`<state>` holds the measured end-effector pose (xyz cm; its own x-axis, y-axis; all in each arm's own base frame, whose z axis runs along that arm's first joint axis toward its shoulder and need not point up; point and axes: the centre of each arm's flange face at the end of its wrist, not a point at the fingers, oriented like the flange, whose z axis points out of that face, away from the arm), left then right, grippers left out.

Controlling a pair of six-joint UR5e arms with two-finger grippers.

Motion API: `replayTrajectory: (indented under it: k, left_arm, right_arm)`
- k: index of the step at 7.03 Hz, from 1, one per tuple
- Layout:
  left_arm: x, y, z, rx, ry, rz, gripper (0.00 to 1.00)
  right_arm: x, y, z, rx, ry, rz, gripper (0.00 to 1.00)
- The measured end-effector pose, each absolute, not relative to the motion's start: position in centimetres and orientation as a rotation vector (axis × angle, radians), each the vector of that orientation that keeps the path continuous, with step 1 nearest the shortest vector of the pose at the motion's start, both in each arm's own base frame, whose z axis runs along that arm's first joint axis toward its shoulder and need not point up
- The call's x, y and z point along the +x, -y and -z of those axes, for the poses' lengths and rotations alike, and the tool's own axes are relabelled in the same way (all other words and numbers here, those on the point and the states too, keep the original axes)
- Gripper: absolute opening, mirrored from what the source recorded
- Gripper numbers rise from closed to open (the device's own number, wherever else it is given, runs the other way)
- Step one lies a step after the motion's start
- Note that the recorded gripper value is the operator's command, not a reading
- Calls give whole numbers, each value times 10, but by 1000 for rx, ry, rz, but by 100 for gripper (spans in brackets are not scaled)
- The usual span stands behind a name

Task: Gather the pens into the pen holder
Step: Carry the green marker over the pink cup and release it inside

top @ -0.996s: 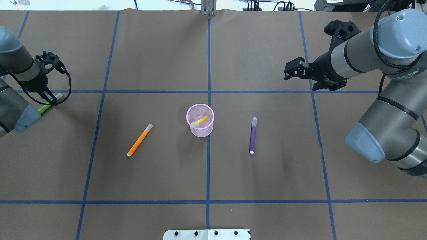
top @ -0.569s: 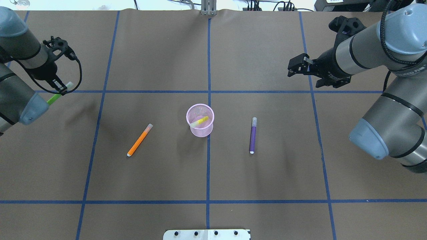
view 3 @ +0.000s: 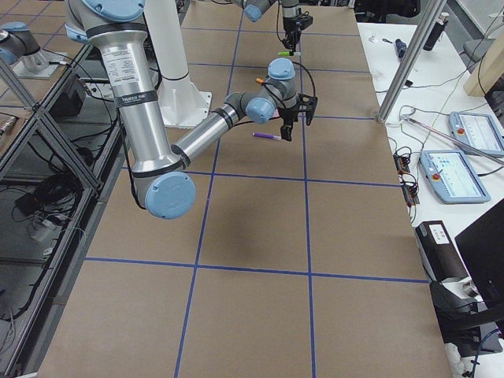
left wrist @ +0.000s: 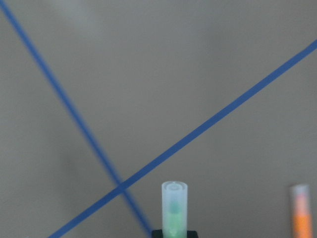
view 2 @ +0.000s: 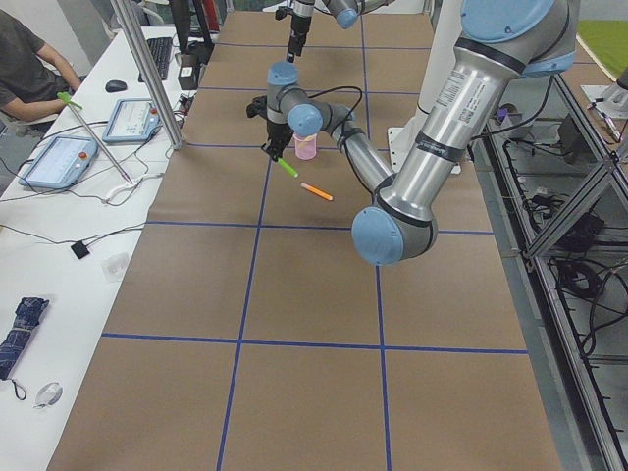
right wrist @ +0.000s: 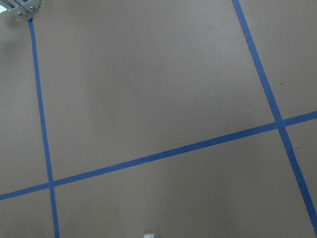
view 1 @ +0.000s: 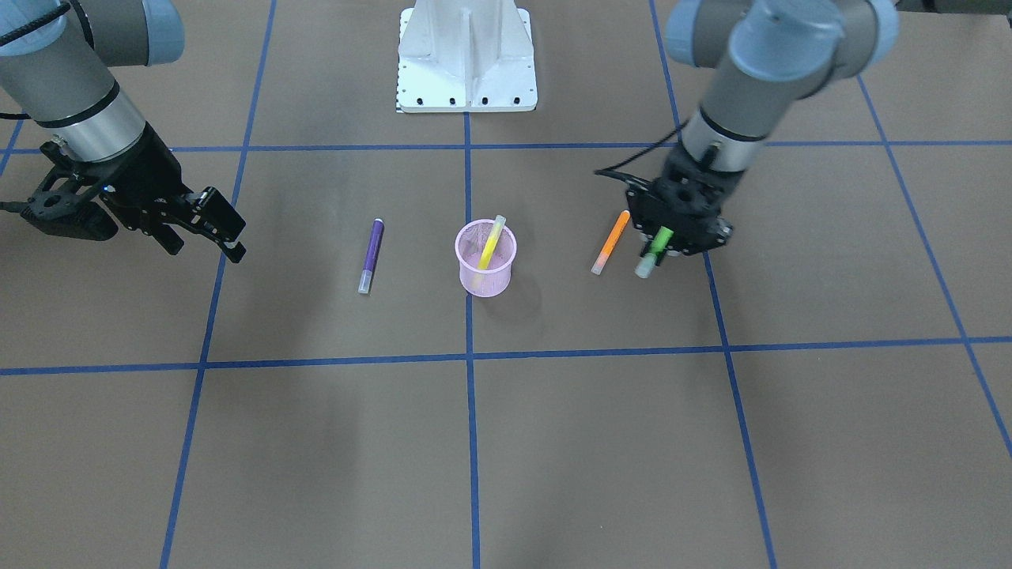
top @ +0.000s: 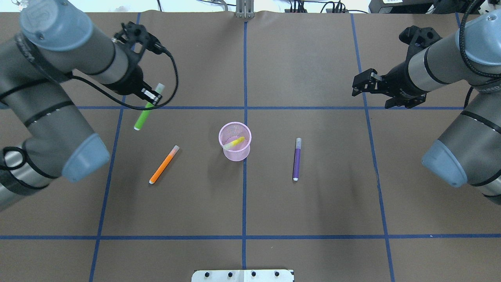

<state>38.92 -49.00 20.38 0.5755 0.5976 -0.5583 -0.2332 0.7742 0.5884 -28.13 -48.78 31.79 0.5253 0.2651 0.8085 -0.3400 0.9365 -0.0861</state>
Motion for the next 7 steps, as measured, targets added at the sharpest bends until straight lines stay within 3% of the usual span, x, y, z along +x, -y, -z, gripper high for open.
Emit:
replayTrajectory:
  k: [3, 7]
  left_arm:
    - [476, 449, -123, 703, -883, -532, 0]
    - [520, 457, -129, 843, -874, -494, 0]
  right_arm:
    - [-283, 491, -325, 81, 939, -366, 100]
    - [-285, 491, -324, 81, 940, -365, 100]
